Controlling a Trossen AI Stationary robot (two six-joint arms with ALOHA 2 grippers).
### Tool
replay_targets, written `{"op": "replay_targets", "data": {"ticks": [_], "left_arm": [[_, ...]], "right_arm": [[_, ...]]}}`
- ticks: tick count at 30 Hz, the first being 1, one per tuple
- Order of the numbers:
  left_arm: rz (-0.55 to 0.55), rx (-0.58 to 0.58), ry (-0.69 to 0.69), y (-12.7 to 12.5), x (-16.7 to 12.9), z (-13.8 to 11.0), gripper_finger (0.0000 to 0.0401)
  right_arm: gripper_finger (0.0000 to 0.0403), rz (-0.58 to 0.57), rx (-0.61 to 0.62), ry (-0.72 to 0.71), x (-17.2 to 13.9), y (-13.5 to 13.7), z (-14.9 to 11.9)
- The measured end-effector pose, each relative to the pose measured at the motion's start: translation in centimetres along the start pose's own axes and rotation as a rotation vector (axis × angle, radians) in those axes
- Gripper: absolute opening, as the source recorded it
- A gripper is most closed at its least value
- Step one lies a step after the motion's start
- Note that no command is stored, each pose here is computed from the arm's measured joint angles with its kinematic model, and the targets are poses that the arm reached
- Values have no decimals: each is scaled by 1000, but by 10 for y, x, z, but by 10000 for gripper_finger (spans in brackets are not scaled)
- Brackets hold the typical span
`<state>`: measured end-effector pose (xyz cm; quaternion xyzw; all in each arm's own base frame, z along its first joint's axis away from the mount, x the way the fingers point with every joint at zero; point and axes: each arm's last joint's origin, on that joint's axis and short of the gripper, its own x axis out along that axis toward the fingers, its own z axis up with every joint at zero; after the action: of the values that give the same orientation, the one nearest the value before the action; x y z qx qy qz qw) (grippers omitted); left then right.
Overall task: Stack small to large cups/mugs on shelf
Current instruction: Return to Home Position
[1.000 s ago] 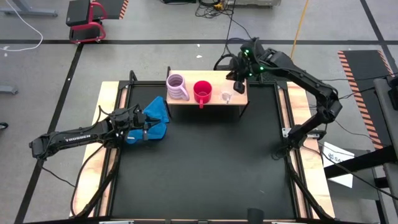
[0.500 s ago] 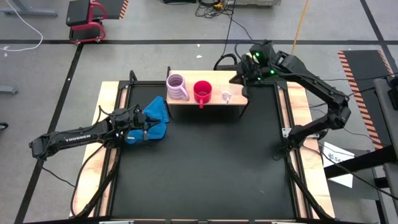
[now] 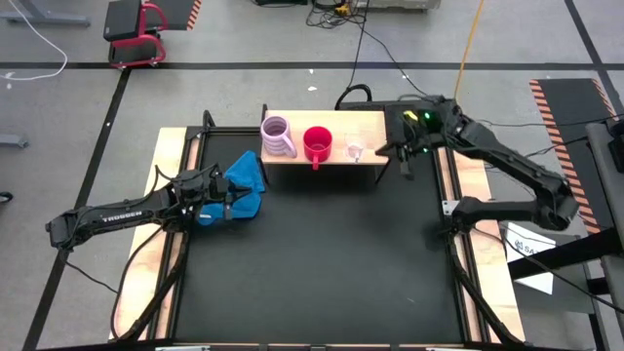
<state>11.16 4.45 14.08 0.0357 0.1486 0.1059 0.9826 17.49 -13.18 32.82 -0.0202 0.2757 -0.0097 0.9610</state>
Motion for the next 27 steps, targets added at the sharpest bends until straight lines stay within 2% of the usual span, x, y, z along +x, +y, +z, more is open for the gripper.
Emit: {"op": "replay_targets", "data": {"ticks": [6, 13, 21, 27], "left_arm": [[0, 1, -1, 0, 0, 0, 31], [1, 4, -1, 0, 0, 0, 31], [2, 5, -2, 0, 0, 0, 31], [2, 5, -2, 0, 0, 0, 31]], "right_arm": [[0, 72, 56, -115, -6, 18, -39], [0, 55, 138, -173, -8, 32, -63], [0, 44, 289, -279, 3, 37, -89], [0, 6, 315, -359, 15, 40, -114]]}}
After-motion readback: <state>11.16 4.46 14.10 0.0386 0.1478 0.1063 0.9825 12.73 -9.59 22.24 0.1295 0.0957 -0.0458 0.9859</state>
